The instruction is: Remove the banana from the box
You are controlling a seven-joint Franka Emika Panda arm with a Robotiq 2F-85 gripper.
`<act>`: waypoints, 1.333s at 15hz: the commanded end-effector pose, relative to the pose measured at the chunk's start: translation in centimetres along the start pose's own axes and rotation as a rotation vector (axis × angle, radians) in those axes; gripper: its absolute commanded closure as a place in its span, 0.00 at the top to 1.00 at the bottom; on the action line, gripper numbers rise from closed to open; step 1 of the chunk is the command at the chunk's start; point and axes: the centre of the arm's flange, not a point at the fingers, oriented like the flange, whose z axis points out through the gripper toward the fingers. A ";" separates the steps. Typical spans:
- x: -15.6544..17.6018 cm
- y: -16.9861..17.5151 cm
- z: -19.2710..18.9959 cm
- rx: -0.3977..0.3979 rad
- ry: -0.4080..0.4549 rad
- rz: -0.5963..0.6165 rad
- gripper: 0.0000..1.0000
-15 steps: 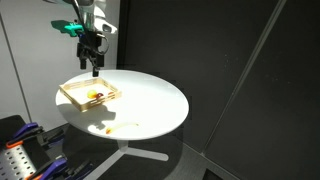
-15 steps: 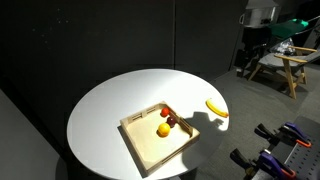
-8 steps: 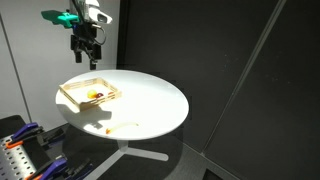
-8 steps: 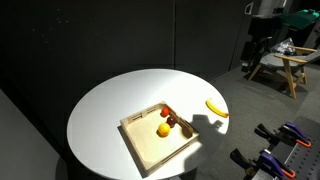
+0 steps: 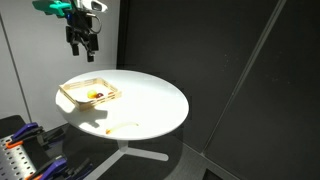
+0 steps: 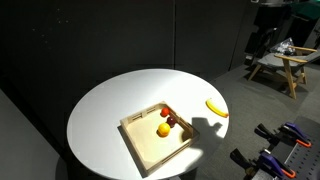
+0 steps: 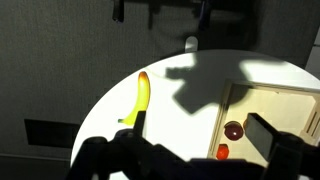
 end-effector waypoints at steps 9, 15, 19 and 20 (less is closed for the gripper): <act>-1.4 -0.1 -0.4 -0.006 -0.058 -0.001 1.00; -1.4 -0.1 -0.4 -0.006 -0.058 -0.001 1.00; -1.4 -0.1 -0.4 -0.006 -0.058 -0.001 1.00; -1.4 -0.1 -0.4 -0.006 -0.058 -0.001 1.00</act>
